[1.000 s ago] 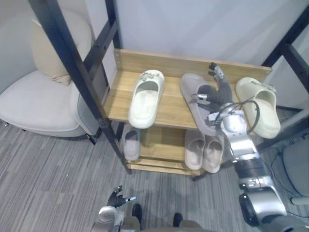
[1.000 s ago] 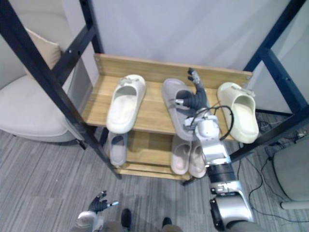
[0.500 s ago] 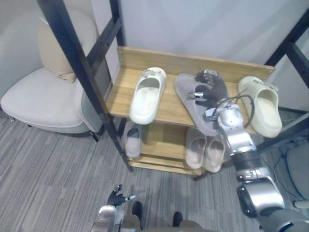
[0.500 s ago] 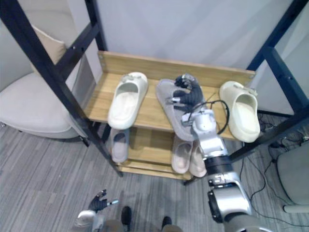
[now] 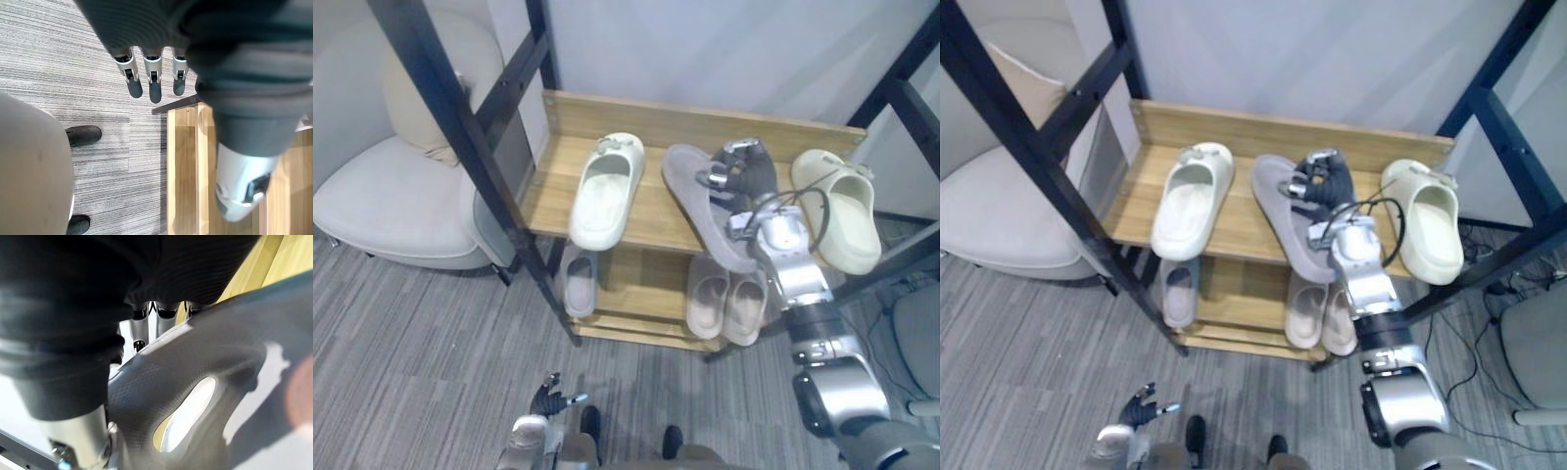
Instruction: Organize the slippers on the shoe rack
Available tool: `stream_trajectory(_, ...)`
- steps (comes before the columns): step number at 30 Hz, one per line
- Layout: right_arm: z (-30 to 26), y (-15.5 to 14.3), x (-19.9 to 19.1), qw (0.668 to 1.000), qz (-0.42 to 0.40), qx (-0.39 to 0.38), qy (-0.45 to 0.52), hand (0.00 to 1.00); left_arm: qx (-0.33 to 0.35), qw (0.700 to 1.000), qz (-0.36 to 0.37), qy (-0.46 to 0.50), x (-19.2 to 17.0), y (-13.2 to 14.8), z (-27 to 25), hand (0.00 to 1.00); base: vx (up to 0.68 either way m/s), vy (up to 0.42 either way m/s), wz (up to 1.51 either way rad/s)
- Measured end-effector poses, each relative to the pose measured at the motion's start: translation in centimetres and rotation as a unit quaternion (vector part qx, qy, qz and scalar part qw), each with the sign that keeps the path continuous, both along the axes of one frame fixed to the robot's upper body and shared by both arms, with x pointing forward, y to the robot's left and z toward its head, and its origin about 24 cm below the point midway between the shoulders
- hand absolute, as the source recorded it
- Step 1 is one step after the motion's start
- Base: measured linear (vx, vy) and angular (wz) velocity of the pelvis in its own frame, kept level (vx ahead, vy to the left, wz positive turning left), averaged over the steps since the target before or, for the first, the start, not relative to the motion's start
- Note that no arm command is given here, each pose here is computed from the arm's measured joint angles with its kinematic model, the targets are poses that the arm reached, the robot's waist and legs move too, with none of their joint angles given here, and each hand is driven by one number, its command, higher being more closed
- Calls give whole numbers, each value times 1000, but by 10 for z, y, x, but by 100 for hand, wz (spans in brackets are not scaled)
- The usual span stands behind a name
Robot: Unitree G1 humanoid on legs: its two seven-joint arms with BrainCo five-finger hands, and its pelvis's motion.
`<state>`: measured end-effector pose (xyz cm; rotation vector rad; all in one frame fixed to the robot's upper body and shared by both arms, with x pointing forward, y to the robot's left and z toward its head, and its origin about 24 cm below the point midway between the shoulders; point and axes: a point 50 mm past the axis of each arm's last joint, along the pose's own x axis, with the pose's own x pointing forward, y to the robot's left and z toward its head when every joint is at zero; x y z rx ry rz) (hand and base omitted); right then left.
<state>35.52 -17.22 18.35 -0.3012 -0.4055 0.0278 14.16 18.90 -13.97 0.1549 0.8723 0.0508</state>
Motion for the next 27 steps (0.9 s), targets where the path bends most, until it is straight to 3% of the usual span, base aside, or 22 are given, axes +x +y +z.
stream_trajectory(21, -12, 0, -25, 999, 16, 29, -17, 100, 2, 1000, 2, 17, -8, 2, -4, 0, -18, -7, -2)
stream_trajectory(22, -13, 0, -25, 999, 15, 29, -16, 0, 2, 1000, 2, 18, -8, 2, -4, 0, 0, 0, 0)
stream_trajectory(27, -23, -5, -28, 1000, 7, 29, 0, 0, 2, 1000, 2, 18, -8, 2, -4, 0, 0, 0, 0)
